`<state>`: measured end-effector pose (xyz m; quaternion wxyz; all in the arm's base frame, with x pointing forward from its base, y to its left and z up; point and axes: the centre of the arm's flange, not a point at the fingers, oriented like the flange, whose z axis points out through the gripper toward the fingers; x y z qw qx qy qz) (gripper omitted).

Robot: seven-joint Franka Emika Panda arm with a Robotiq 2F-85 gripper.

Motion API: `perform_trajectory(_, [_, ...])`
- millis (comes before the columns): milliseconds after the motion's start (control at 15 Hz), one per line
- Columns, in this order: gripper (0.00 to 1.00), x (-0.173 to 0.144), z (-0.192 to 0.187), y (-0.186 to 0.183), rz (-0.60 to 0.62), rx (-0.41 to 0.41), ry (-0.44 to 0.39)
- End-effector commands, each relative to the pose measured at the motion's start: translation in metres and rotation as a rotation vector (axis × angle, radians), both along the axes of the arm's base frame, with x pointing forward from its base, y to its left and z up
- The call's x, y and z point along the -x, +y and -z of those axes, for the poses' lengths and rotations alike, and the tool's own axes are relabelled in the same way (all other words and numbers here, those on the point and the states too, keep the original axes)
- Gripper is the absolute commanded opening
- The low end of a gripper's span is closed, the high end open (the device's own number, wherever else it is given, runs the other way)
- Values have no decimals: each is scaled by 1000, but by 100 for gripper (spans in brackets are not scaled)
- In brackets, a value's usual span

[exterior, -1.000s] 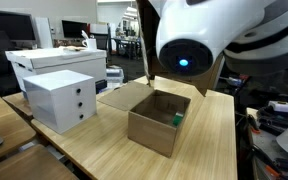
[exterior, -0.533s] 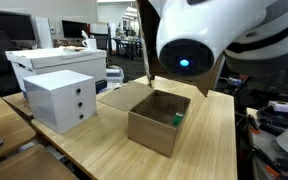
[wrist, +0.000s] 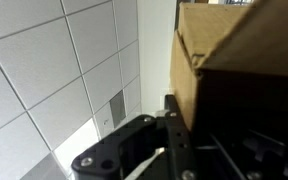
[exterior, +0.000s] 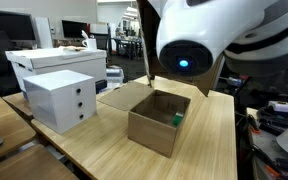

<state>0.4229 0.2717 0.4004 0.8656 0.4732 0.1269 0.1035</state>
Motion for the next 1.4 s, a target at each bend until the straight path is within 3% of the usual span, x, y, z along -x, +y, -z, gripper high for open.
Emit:
perform_trajectory(0, [6, 4, -11, -1, 38, 47, -6])
perform_trajectory(200, [6, 6, -11, 6, 20, -26, 12])
perform_trajectory(333, [6, 2, -11, -1, 44, 43, -18])
perform_trajectory(467, [6, 3, -10, 0, 51, 33, -8])
perform_trajectory(533, [6, 3, -10, 4, 27, -23, 1])
perform_trajectory(733, [6, 5, -11, 9, 29, -78, 24])
perform_trajectory(933, [6, 3, -12, 7, 52, -48, 15])
perform_trajectory(1200, [6, 3, -12, 10, 30, -67, 11])
perform_trajectory(1333, [6, 4, -11, 7, 40, -5, 16])
